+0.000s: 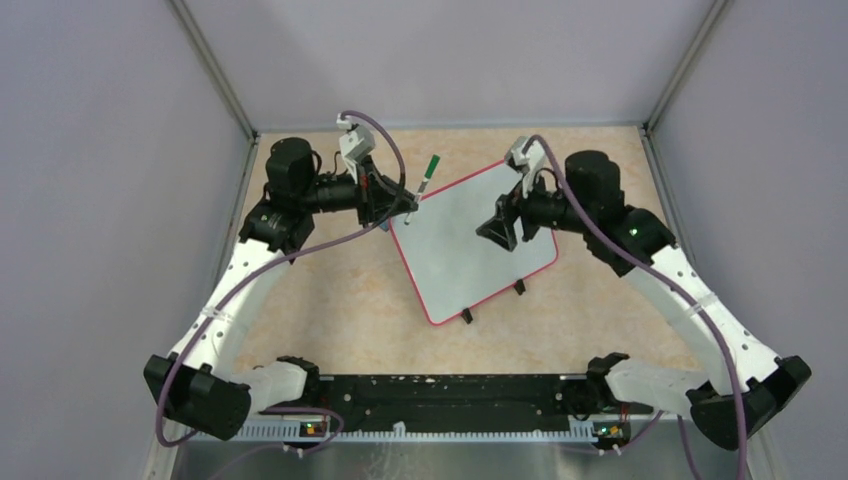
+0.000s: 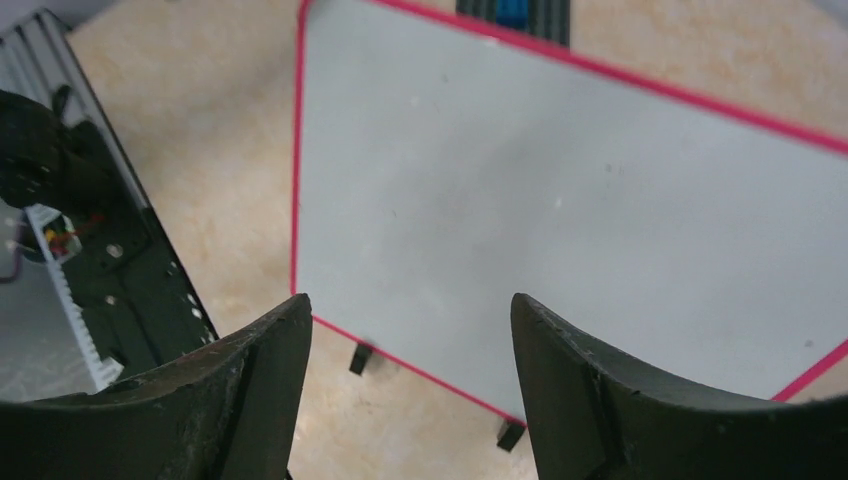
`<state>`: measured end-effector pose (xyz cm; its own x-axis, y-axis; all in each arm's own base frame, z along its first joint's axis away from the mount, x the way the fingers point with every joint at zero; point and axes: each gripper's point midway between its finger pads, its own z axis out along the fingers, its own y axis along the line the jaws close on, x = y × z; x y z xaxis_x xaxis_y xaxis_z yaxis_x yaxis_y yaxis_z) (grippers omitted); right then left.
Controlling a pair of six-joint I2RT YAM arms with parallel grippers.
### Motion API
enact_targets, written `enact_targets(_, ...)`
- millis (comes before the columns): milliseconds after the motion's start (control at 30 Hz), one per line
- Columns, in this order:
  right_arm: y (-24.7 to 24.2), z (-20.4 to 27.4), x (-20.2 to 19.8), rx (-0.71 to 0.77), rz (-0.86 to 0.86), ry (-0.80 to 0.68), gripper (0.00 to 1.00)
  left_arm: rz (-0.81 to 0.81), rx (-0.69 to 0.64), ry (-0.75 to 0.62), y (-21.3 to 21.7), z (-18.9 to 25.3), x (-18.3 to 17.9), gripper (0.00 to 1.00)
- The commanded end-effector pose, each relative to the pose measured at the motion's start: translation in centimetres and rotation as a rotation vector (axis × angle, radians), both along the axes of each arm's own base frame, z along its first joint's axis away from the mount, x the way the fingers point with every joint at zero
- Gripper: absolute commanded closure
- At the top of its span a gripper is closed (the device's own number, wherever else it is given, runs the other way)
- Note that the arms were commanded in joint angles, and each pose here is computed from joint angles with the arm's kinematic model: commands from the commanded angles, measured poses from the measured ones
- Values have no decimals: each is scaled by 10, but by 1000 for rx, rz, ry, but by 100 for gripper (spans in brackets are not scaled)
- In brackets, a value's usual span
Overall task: Write a sentence on the whiteboard
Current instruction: Pass from the left arm to the right
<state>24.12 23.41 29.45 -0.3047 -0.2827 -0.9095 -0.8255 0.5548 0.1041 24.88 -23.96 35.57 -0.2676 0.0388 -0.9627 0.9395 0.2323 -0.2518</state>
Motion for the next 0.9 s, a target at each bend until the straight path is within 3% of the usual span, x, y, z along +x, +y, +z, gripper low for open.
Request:
enact_targets(0,29,83,-10,210,106,-20,35,-74,-124,34,-9,25,-8,100)
enact_targets(133,52,138,-10,392,175,-4,39,-130,-206,101,-14,32,-14,100)
enact_targets(233,64,154,-7,464,209,32,43,-150,-247,104,-15,39,-17,100)
enact_targets(467,83,153,0,548,242,141,46,-172,-309,127,-14,48,-25,100)
enact_targets(867,117,144,0,575,294,217,62,-166,-339,157,-15,45,-22,100)
